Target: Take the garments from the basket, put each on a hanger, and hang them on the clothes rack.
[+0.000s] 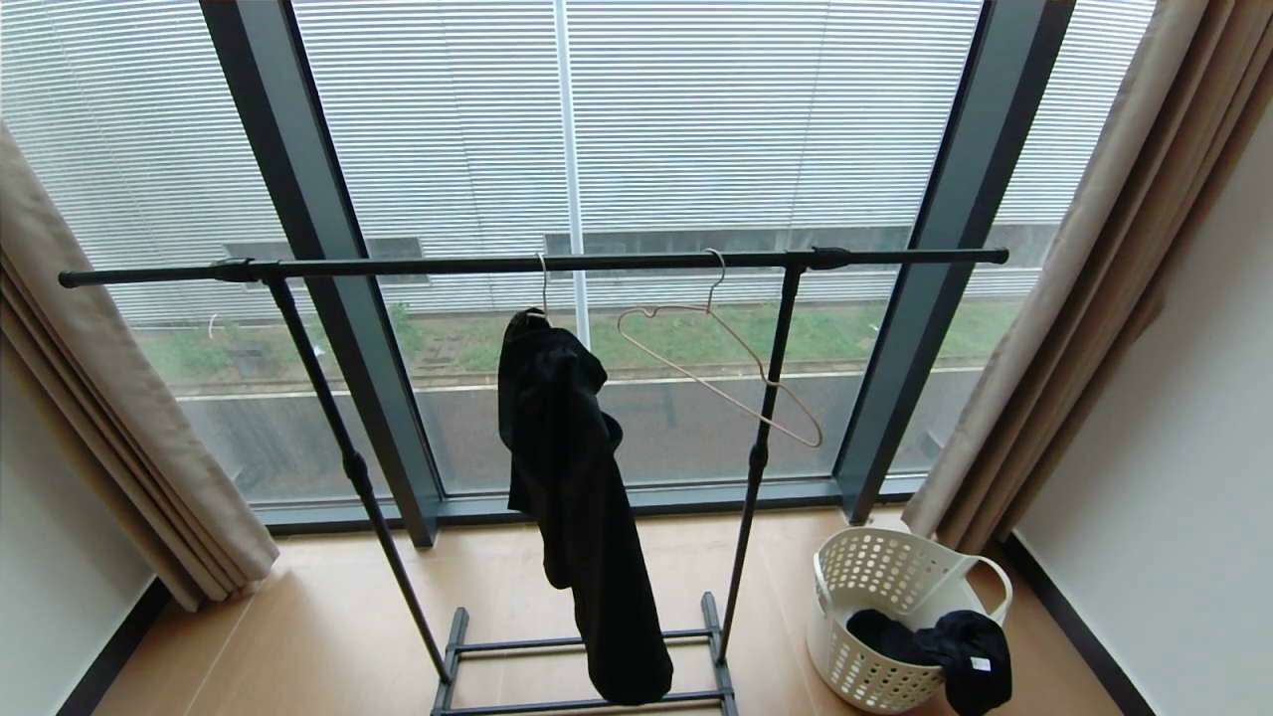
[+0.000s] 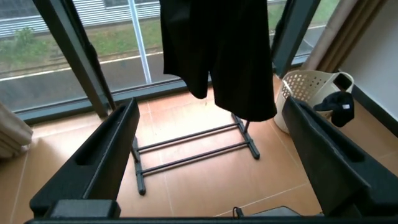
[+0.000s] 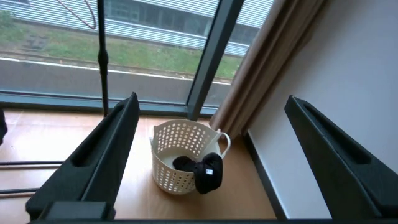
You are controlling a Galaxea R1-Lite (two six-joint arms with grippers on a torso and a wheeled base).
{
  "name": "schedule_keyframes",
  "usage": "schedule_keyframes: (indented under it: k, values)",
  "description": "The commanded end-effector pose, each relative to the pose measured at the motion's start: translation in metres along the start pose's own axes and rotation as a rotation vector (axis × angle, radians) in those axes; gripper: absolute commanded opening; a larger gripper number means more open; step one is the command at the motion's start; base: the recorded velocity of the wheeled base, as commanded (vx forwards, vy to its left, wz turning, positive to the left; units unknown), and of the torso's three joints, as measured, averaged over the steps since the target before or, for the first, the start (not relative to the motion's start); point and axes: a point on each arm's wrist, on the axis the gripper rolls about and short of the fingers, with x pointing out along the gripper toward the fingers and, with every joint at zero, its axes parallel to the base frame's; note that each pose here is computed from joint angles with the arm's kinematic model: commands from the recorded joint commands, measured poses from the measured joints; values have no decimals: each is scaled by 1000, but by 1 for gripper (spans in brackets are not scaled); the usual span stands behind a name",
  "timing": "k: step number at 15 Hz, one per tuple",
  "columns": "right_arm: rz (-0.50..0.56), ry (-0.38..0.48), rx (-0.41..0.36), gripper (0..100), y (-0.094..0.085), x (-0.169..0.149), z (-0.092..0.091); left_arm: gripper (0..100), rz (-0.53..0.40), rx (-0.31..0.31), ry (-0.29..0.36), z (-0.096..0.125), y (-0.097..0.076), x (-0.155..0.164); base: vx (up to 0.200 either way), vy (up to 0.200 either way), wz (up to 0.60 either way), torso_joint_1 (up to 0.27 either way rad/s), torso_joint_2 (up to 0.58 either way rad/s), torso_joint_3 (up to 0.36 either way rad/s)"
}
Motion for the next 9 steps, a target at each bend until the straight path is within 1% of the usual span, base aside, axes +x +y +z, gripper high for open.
schedule_keyframes:
  k: [1, 2, 3, 4, 5, 6, 7, 8, 9]
  values:
    - [16, -18, 1, 100, 0, -1, 0, 100, 22, 6, 5, 0, 0, 0, 0, 0, 0, 0, 0, 0]
    - [23, -74, 9, 100, -1, -6, -2, 100, 126, 67, 19, -1, 3, 1, 0, 0, 0, 0, 0, 0]
    - [12, -99, 20, 100, -1, -8, -2, 100, 201, 78, 16, -4, 5, 2, 0, 0, 0, 0, 0, 0]
    - [1, -103, 39, 100, -2, -8, -2, 100, 231, 59, -28, -4, 6, 2, 0, 0, 0, 0, 0, 0]
    - [-26, -108, 65, 100, -2, -8, -1, 100, 204, 25, -74, -5, 5, -1, 0, 0, 0, 0, 0, 0]
    - [-36, -105, 97, 100, -3, -8, -1, 100, 158, 25, -75, -6, 5, 0, 0, 0, 0, 0, 0, 0]
    - [-30, -103, 110, 100, -2, -8, -1, 100, 109, 42, -74, -8, 4, 1, 0, 0, 0, 0, 0, 0]
    - [-27, -104, 112, 100, -2, -8, -2, 100, 72, 43, -91, -11, 4, 4, 0, 0, 0, 0, 0, 0]
    - [-26, -107, 114, 100, -2, -8, -1, 100, 72, 44, -123, -12, 4, 5, 0, 0, 0, 0, 0, 0]
